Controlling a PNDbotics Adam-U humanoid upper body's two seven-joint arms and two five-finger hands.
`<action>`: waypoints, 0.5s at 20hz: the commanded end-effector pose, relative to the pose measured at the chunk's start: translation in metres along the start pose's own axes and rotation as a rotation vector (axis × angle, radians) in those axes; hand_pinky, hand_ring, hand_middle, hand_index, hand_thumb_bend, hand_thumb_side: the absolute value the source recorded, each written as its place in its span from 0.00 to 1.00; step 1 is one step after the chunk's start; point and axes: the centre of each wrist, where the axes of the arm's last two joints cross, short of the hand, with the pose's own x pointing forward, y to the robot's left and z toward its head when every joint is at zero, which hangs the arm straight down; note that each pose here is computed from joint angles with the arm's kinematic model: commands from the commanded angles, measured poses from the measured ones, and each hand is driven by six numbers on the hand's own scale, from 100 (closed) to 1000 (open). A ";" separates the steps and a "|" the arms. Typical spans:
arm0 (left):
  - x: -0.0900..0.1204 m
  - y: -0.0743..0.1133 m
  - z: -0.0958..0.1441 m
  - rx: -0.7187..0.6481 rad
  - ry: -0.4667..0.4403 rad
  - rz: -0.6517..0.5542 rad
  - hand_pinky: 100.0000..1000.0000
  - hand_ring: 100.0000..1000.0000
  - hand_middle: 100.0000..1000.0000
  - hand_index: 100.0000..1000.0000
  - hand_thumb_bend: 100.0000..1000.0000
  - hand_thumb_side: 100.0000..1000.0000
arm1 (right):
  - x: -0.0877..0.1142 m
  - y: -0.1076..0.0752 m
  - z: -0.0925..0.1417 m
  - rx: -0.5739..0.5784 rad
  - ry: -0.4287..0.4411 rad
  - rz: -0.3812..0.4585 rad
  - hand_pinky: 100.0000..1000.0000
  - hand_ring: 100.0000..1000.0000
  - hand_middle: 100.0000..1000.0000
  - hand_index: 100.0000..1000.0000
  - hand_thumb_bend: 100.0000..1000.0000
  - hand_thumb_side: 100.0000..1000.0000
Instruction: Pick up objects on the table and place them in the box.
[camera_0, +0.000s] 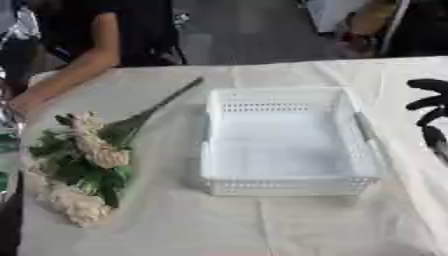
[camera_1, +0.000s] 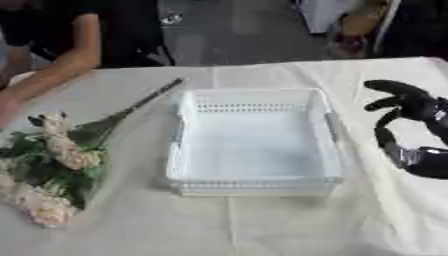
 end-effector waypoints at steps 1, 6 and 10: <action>0.001 0.009 -0.008 0.030 -0.020 -0.004 0.78 0.88 0.95 0.99 0.71 0.65 | 0.005 -0.006 0.002 0.000 -0.004 0.028 0.63 0.81 0.98 1.00 0.00 0.17; 0.002 0.008 -0.007 0.009 -0.029 -0.004 0.80 0.88 0.95 1.00 0.72 0.66 | 0.005 -0.006 0.002 0.000 -0.005 0.027 0.63 0.81 0.98 1.00 0.00 0.17; 0.002 0.008 -0.007 0.003 -0.029 -0.004 0.80 0.88 0.95 0.99 0.72 0.65 | 0.005 -0.006 0.002 0.000 -0.005 0.026 0.63 0.81 0.98 1.00 0.00 0.17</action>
